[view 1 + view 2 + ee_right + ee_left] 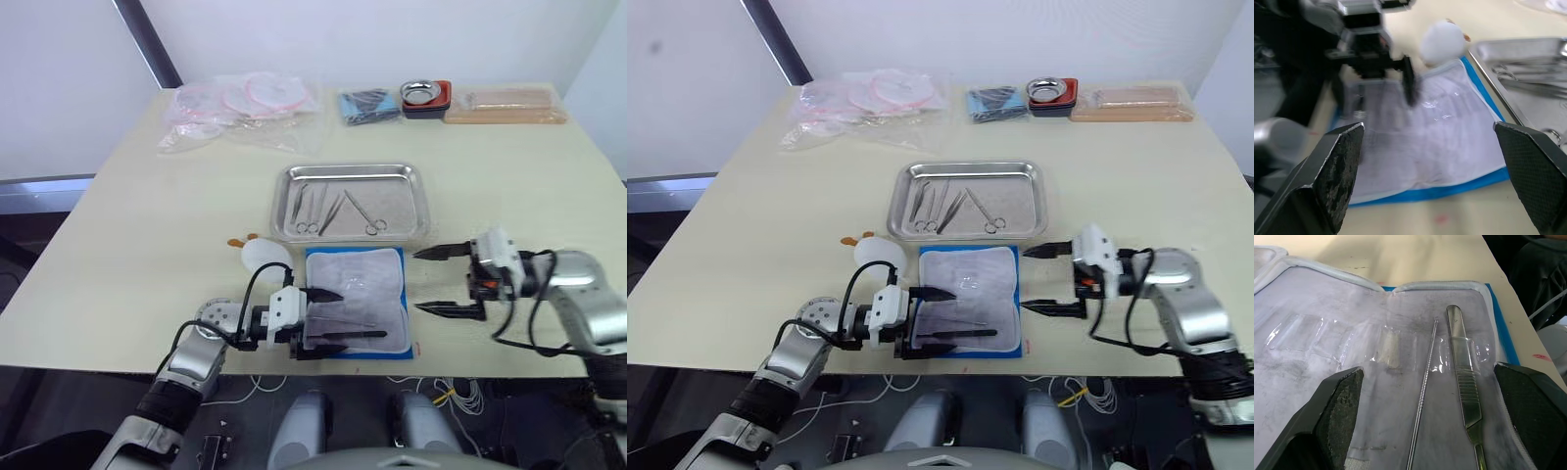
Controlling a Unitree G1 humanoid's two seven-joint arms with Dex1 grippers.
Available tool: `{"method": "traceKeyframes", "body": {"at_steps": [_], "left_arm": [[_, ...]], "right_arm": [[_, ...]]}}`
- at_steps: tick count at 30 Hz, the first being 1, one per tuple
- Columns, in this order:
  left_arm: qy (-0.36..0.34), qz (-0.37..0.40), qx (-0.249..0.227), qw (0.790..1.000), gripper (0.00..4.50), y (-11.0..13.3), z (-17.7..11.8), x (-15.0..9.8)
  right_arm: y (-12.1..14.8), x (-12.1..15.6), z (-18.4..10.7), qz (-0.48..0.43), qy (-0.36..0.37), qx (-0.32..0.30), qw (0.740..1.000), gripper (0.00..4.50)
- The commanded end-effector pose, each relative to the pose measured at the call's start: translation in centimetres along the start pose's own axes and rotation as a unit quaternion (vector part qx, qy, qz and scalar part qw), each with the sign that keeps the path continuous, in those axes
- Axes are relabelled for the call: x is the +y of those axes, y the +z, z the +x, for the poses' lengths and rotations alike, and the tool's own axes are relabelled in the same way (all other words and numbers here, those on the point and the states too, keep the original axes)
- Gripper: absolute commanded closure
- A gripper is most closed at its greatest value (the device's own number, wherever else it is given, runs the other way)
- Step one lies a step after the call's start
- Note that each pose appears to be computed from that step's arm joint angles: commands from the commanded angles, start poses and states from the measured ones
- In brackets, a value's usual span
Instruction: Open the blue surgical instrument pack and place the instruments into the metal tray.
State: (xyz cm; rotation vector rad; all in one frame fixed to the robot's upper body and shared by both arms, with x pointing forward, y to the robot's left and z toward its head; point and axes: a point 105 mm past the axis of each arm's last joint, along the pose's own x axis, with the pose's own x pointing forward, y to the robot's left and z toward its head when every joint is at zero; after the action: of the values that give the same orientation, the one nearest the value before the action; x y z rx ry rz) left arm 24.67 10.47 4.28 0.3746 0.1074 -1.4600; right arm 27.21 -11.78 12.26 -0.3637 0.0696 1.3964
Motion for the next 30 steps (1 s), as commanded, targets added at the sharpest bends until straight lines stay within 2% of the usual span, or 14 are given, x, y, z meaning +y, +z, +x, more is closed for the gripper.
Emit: {"method": "traceKeyframes", "body": {"at_steps": [1,4,14,21,30], "left_arm": [[-0.017,-0.094,0.118,0.988,0.00,-6.5,-1.4,-2.7],[-0.023,-0.094,0.120,0.988,0.00,-6.6,-1.5,-2.7],[-0.023,-0.099,0.120,0.988,0.00,-6.9,-1.6,-2.8],[-0.025,-0.101,0.120,0.987,0.00,-7.1,-1.6,-3.5],[-0.023,-0.101,0.121,0.987,0.00,-7.2,-1.7,-3.5]], "right_arm": [[-0.5,0.1,1.4,-0.027,-0.005,0.020,0.999,0.08],[-1.0,0.2,3.0,-0.032,0.003,0.035,0.999,0.08],[-1.5,1.3,5.8,-0.041,0.033,0.046,0.998,0.08],[-2.3,1.4,6.5,-0.049,0.035,0.062,0.996,0.08],[-4.5,1.8,6.4,-0.070,0.061,0.120,0.988,0.08]]}}
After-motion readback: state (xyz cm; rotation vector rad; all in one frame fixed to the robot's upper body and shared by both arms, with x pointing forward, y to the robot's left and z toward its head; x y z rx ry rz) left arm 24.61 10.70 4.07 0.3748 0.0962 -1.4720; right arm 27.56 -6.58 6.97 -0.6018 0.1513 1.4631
